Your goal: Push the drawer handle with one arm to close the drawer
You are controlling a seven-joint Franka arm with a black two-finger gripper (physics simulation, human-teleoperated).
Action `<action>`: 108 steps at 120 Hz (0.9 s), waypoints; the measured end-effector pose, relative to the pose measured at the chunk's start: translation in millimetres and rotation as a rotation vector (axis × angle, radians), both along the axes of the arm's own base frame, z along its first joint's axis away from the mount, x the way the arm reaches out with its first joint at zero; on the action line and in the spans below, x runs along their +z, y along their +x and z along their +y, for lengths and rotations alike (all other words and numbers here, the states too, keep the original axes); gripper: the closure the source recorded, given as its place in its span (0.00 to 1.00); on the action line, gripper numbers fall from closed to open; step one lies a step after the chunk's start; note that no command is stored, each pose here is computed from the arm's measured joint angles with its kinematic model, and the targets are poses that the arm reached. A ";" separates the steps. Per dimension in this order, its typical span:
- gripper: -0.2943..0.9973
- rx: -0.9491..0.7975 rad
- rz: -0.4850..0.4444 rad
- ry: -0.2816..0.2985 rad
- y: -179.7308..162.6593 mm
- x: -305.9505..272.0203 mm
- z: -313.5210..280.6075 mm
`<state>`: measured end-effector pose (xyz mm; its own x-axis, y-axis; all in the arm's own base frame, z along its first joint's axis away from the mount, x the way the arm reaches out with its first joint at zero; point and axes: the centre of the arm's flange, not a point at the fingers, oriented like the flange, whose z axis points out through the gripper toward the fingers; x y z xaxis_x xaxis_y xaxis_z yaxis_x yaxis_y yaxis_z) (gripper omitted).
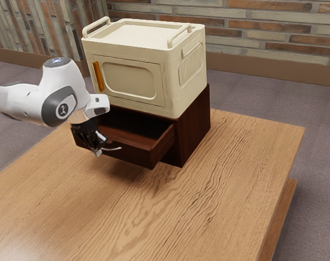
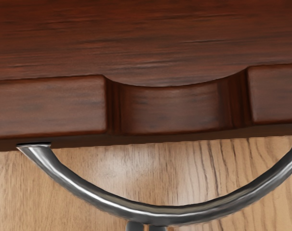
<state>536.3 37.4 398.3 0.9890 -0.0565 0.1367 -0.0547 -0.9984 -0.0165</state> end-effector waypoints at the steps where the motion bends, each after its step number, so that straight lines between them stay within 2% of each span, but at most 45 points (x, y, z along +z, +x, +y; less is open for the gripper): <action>1: 0.84 0.000 0.000 0.000 0.5 0.0 0.1; 108: 0.84 -0.027 -0.061 0.033 45.6 0.4 -9.6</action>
